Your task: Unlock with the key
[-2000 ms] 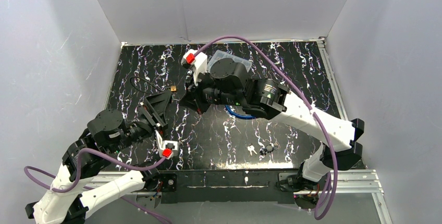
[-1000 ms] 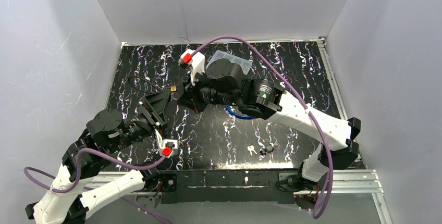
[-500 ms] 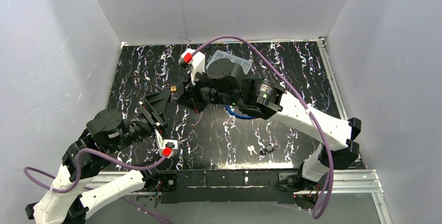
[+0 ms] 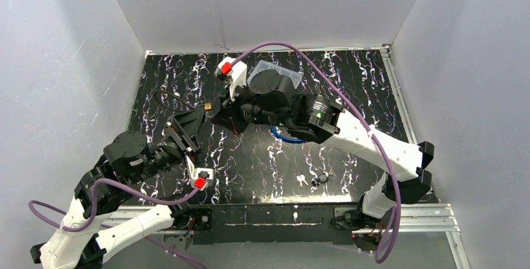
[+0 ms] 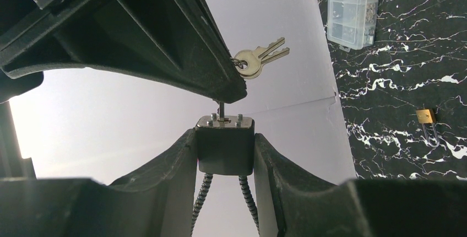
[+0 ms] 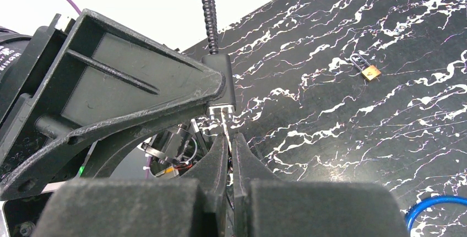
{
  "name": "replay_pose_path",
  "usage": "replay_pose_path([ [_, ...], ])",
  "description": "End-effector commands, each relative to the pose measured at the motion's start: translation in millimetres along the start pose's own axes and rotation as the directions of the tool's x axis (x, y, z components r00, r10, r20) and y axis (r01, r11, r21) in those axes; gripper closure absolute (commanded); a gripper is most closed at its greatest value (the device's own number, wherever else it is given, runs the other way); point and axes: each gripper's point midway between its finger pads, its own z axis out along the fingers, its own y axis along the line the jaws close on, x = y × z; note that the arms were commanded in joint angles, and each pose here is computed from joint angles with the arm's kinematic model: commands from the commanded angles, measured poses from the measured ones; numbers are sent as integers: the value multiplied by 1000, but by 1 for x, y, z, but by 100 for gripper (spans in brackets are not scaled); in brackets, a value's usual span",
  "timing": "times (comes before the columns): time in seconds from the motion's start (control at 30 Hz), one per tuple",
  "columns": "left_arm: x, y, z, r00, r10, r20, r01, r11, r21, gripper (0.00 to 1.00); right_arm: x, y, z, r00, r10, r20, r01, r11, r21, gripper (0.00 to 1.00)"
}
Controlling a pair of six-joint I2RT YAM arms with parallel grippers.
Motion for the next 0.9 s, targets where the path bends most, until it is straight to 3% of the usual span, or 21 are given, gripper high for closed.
replay_pose_path([
  [0.0,2,16,-6,1000,6,-7,-6,998,-56,100,-25,10,-11,996,-3,92,6,1000,-30,99],
  [0.87,0,24,-5,1000,-10,7,10,996,-90,100,-12,12,3,999,13,47,-11,999,-51,99],
])
